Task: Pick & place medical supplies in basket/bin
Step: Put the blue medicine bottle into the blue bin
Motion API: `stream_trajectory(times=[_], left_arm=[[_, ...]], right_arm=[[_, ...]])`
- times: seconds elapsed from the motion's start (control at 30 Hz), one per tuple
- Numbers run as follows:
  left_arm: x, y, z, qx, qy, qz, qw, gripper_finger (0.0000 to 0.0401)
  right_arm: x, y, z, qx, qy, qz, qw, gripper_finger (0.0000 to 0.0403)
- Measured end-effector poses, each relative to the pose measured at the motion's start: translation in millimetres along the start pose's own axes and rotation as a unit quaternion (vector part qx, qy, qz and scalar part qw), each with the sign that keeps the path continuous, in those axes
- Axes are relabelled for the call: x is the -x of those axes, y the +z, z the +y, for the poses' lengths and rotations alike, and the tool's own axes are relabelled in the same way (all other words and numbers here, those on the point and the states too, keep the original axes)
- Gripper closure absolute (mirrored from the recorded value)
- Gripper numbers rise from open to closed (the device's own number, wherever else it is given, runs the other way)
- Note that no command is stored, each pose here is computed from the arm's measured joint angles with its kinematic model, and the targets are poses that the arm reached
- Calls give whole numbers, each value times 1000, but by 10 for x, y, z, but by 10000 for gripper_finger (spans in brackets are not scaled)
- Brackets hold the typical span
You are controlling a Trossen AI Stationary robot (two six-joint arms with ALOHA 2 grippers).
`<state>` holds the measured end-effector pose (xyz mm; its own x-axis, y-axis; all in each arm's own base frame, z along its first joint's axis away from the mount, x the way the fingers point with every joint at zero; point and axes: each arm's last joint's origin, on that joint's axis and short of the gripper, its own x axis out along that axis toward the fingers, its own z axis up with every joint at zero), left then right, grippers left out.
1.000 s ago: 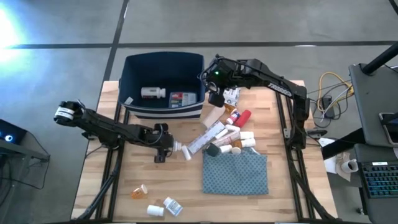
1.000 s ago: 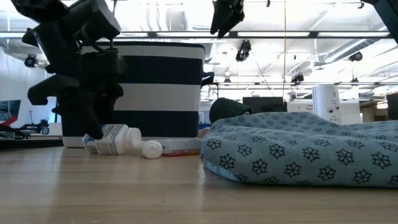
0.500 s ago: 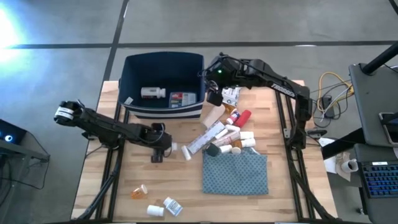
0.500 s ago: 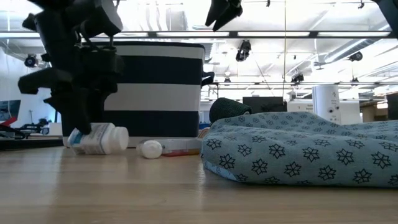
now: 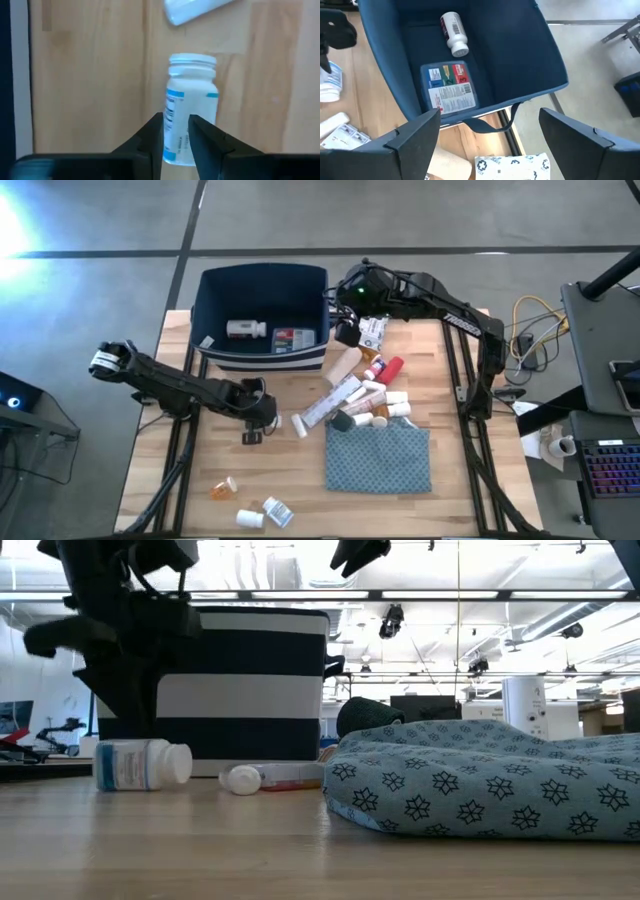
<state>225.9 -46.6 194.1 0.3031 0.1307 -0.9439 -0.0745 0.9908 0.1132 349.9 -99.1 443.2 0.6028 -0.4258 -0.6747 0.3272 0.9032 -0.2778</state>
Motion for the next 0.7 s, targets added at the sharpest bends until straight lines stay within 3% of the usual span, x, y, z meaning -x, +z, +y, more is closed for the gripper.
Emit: stream_trajectory(times=[0.13, 0.33, 0.7], left_arm=[[110, 52, -38, 13, -15, 4, 1000, 330], [235, 117, -30, 9, 28, -11, 1000, 316], [129, 13, -23, -5, 33, 10, 999, 180]], right_arm=[[2, -5, 0, 3, 0, 2, 1000, 74], [2, -5, 0, 13, 0, 2, 1000, 74], [1, -13, 2, 16, 1, 6, 1000, 74]])
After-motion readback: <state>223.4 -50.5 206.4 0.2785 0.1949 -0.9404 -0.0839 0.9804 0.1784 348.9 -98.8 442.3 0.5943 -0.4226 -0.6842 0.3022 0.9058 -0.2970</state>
